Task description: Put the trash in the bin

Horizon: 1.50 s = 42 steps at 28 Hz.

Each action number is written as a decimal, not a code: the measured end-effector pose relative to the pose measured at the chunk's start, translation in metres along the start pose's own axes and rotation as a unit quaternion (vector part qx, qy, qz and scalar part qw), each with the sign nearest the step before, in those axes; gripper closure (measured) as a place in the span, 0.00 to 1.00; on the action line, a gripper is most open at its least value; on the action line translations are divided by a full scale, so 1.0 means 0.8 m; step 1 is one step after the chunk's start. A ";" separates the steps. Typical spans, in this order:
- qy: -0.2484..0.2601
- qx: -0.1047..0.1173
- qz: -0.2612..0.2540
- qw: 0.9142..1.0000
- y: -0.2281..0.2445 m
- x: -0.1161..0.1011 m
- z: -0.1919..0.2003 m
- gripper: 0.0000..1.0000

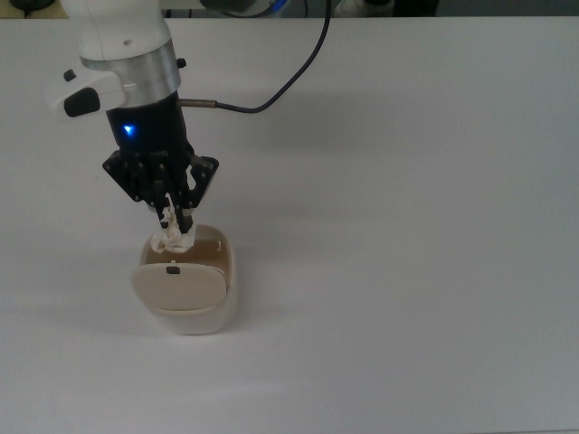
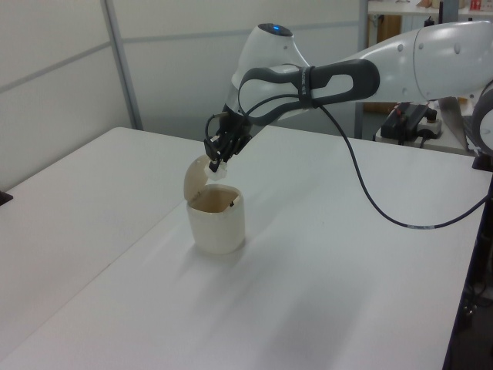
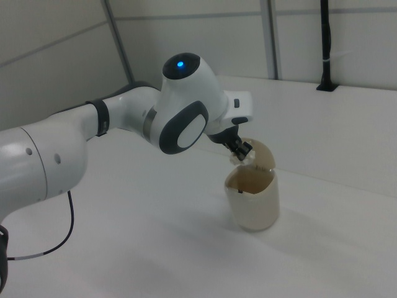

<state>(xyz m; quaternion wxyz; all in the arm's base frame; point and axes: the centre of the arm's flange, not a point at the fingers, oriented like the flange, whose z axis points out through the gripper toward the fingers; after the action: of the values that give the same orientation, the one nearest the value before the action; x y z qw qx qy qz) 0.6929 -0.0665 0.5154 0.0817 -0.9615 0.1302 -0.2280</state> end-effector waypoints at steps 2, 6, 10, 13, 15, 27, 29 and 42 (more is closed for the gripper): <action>0.006 0.000 0.001 1.000 0.001 0.001 0.005 0.75; 0.019 0.001 0.001 1.000 0.002 0.004 0.006 0.72; 0.021 0.001 0.002 1.000 0.002 0.005 0.008 0.54; 0.019 0.001 0.002 1.000 0.003 0.004 0.010 0.42; 0.019 0.001 0.002 1.000 0.003 0.004 0.011 0.37; -0.003 0.000 -0.001 1.000 -0.002 0.000 -0.015 0.00; -0.028 -0.002 -0.001 1.000 -0.002 -0.006 -0.026 0.00; -0.161 -0.050 -0.027 0.985 -0.001 -0.049 -0.065 0.00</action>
<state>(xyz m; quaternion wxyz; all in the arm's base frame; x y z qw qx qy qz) 0.6356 -0.0596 0.5448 0.0469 -0.9917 0.1006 -0.0654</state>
